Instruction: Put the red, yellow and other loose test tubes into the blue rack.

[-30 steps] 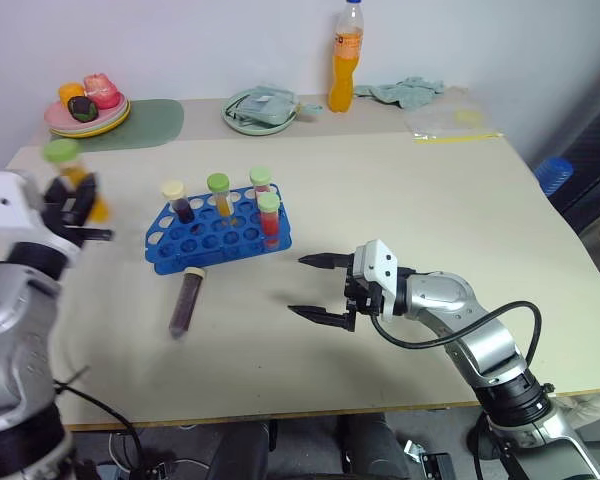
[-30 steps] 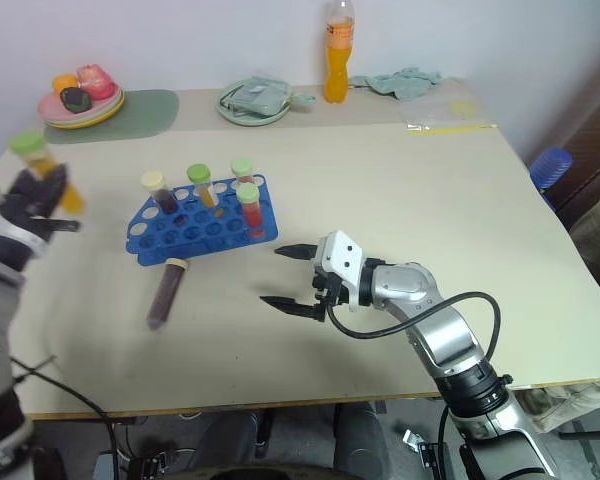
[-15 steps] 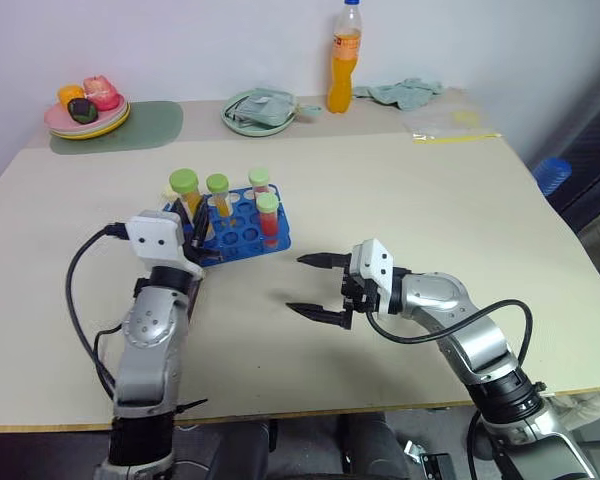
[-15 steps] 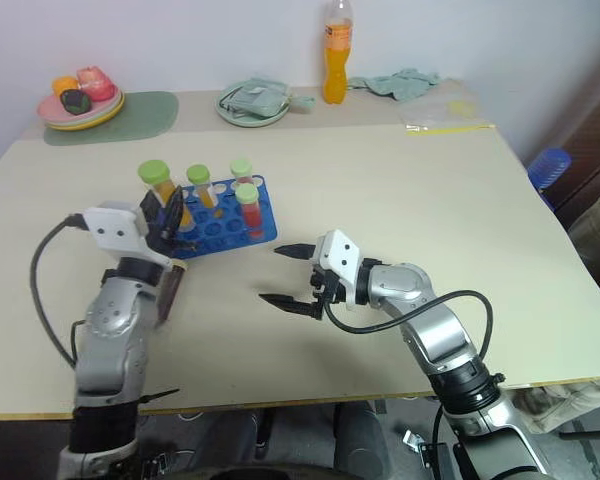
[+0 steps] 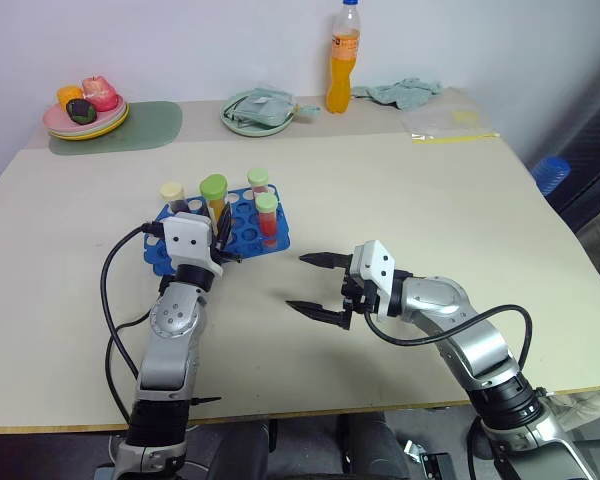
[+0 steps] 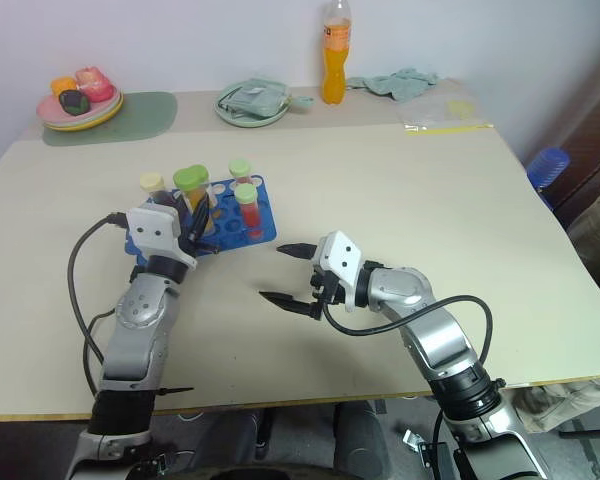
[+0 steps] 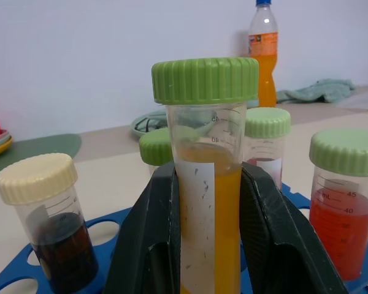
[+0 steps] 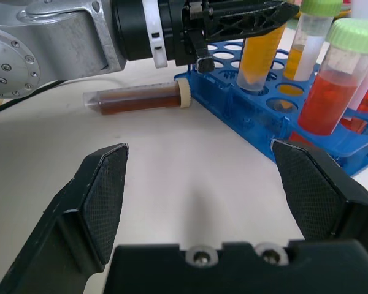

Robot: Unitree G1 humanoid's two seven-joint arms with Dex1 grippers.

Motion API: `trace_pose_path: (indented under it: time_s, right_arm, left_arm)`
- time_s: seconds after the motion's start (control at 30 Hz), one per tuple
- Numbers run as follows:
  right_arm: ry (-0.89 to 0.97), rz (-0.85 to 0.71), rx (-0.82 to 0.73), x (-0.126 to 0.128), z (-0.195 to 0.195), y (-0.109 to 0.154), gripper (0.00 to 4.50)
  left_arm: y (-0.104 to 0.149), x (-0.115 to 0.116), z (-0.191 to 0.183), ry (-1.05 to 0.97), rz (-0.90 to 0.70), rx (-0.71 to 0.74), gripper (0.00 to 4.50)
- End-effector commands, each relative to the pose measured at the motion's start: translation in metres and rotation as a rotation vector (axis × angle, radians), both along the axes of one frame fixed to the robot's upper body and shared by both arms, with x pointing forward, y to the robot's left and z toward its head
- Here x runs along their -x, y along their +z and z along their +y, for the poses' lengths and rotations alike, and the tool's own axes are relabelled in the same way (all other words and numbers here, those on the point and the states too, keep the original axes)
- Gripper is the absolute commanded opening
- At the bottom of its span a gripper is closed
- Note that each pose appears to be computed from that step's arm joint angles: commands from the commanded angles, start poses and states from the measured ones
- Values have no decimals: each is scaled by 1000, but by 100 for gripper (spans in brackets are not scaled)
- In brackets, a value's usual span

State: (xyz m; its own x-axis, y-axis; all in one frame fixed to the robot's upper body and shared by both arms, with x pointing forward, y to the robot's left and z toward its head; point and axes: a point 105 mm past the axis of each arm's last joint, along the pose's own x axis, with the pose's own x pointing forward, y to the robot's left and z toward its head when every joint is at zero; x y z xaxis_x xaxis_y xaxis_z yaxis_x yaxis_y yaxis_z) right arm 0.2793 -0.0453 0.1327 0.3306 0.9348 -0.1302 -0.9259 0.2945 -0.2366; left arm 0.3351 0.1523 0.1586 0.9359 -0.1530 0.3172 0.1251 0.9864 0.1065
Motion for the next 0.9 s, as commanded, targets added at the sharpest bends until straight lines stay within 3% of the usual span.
trace_pose_path:
  time_s: [0.03, 0.33, 0.47, 0.57, 0.6, 0.77, 0.9]
  right_arm:
    - [25, -31, -26, 5, 4, 10, 413]
    - [29, -25, -26, 6, 4, 9, 413]
    - [25, -23, -26, 6, 4, 9, 413]
    - [24, -21, -26, 6, 4, 9, 413]
    - [24, -19, -27, 6, 4, 9, 413]
    - [27, -14, -29, 7, 5, 10, 413]
    - [24, -20, -24, 7, 4, 11, 413]
  left_arm:
    - [-2, 0, -8, -45, 20, 52, 71]
    - [-3, -1, -12, -53, 17, 20, 71]
    - [-4, -1, -11, -51, 23, 40, 256]
    - [-4, -2, -10, -43, 20, 38, 420]
    - [-4, -2, -9, -35, 18, 37, 440]
    - [4, 0, -5, -21, -6, 45, 440]
    - [34, 17, 11, -45, -72, 59, 440]
